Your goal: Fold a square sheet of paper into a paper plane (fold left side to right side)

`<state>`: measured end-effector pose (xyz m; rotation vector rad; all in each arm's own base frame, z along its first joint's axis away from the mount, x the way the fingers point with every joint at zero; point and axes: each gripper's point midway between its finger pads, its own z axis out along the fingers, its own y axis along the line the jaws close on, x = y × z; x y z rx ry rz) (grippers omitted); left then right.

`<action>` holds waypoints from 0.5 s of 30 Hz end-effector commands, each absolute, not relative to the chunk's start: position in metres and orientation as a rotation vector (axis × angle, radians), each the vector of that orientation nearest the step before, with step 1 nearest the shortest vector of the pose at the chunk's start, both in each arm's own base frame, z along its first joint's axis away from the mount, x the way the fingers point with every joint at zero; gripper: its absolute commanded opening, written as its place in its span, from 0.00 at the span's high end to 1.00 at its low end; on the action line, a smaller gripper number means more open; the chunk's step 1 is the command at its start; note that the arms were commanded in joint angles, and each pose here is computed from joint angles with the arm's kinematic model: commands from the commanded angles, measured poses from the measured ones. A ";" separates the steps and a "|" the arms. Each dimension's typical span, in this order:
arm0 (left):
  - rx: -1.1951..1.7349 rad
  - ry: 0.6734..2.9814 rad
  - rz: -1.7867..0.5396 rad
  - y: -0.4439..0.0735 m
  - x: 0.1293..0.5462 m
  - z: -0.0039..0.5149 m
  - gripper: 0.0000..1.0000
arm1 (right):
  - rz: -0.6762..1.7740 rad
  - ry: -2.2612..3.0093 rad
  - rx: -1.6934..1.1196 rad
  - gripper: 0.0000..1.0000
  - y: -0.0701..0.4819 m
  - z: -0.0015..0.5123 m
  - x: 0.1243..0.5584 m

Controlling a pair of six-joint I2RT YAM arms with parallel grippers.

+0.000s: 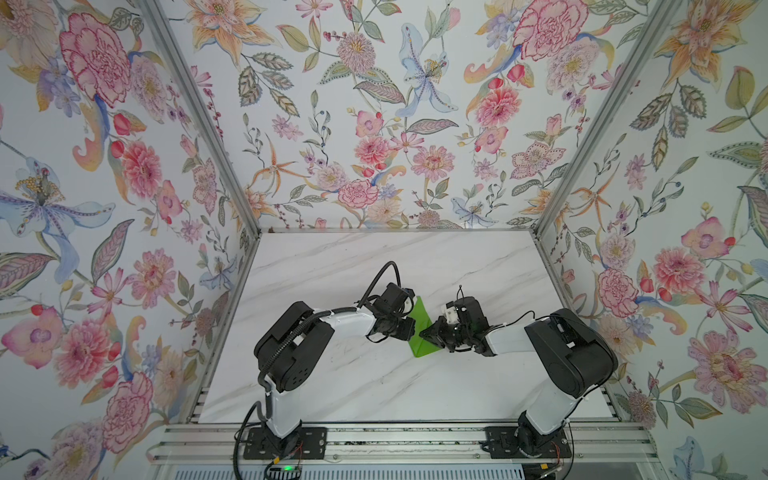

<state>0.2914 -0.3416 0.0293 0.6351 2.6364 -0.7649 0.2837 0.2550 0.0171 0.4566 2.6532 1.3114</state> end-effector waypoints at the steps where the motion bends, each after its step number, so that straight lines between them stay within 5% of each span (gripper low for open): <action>1: 0.637 2.666 -0.749 -0.342 0.289 0.024 0.87 | 1.151 2.818 0.569 0.89 0.236 -0.024 0.259; 15: 0.610 2.780 -0.634 -0.322 0.281 -0.006 0.92 | 1.136 2.817 0.560 0.86 0.232 -0.016 0.263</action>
